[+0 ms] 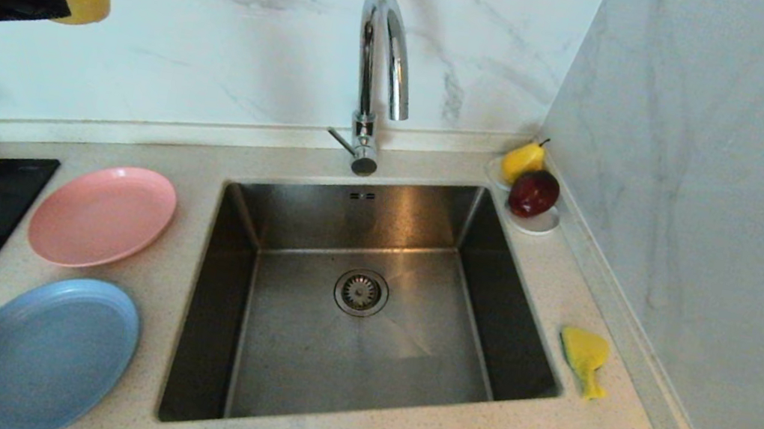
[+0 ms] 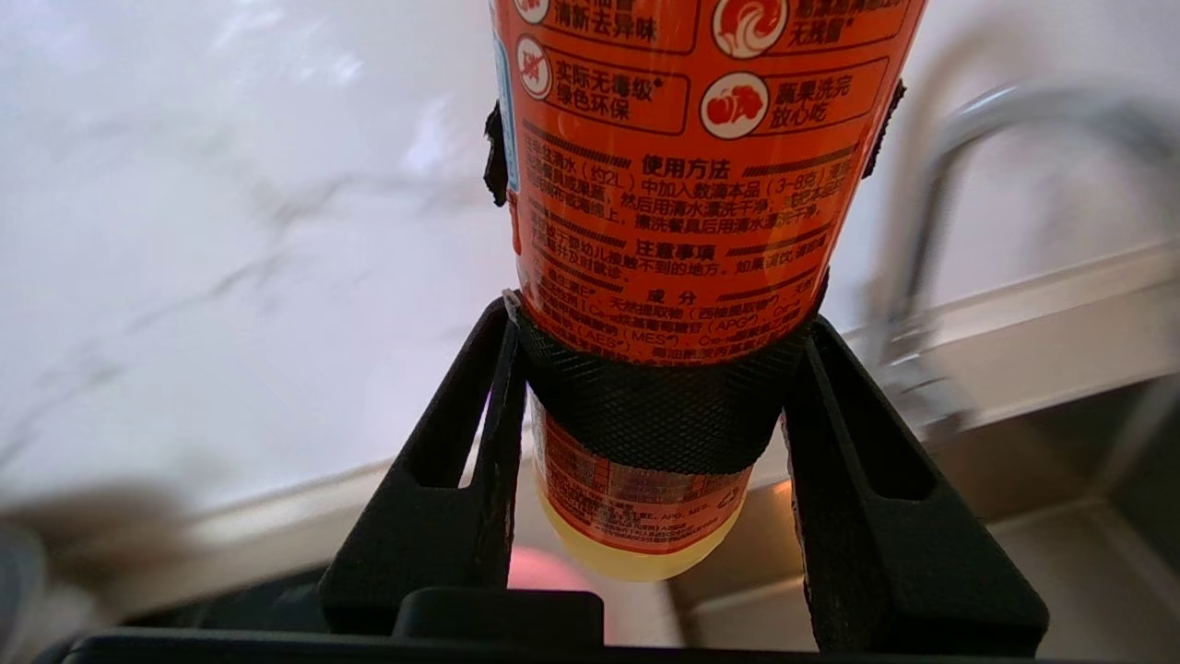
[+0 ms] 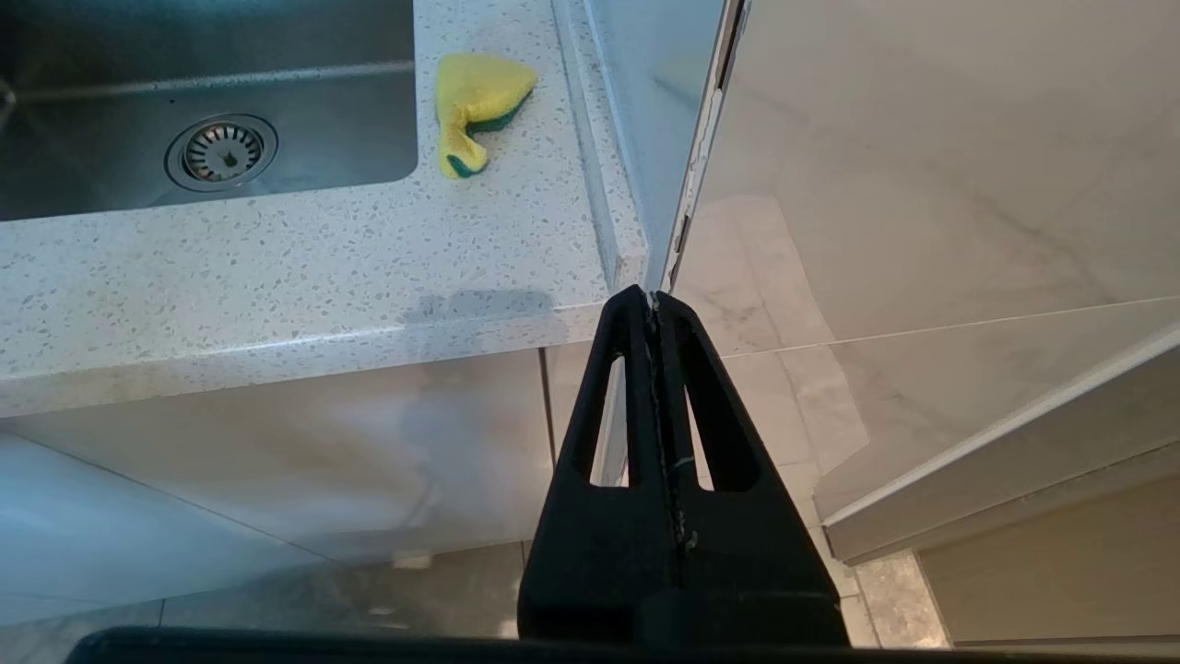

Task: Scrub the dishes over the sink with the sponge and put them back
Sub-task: Squeeze it onto the sponge

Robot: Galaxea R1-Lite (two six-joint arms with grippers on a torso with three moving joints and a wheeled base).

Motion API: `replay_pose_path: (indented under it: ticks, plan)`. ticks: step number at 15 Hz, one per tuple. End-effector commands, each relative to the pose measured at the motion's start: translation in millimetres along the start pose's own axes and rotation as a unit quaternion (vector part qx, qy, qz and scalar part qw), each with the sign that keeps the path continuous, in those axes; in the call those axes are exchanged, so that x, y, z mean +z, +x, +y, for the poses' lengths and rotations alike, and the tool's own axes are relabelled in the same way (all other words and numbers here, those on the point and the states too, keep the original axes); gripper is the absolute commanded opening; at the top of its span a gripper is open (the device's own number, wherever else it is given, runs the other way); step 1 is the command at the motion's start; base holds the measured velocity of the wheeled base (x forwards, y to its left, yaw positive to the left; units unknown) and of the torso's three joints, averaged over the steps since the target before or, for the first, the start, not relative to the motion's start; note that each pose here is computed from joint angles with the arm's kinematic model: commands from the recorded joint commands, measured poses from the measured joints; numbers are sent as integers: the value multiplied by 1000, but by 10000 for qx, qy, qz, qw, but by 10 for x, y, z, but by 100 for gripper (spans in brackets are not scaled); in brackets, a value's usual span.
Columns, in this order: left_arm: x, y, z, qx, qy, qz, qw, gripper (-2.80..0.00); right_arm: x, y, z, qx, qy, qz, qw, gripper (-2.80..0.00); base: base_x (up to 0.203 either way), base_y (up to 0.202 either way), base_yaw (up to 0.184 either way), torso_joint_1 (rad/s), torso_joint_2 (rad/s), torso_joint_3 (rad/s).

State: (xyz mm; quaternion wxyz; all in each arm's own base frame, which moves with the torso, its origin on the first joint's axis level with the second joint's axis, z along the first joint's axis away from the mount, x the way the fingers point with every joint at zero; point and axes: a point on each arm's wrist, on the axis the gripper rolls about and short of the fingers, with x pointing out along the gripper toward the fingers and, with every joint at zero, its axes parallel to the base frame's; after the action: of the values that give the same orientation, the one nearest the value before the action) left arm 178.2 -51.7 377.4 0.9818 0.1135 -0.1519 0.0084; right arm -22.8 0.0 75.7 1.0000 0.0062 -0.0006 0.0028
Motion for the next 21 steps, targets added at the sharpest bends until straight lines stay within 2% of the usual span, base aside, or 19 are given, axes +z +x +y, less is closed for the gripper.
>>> replay_pose_path:
  ticks: [1, 4, 6, 8, 11, 16, 19, 21]
  plan:
    - [89, -84, -70, -256, -36, -171, 9995, -280, 1, 0, 0, 3, -1, -8, 10000, -280, 0, 0, 0, 0, 0, 0]
    - [123, -118, -211, -637, 2, -244, 9977, -280, 1, 0, 0, 3, -1, -9, 10000, -280, 0, 0, 0, 0, 0, 0]
    - [92, -85, -327, -859, 235, -197, 9958, -280, 1, 0, 0, 3, -1, -9, 10000, -280, 0, 0, 0, 0, 0, 0]
    - [94, -93, -447, -1106, 251, -194, 9934, -280, 1, 0, 0, 3, -1, -8, 10000, -280, 0, 0, 0, 0, 0, 0]
    - [148, 17, -564, -1253, 331, -226, 9913, -280, 1, 0, 0, 3, -1, -7, 10000, -280, 0, 0, 0, 0, 0, 0]
    - [223, 103, -1002, -1848, 340, -255, 9819, -280, 0, 0, 0, 3, -1, -2, 10000, -280, 0, 0, 0, 0, 0, 0]
    - [256, 150, -1294, -2071, 511, -263, 9766, -280, 0, 0, 0, 3, -1, -3, 10000, -280, 0, 0, 0, 0, 0, 0]
    - [292, 214, -1456, -2120, 495, -301, 9756, -280, 0, 0, 0, 3, -1, -1, 10000, -280, 0, 0, 0, 0, 0, 0]
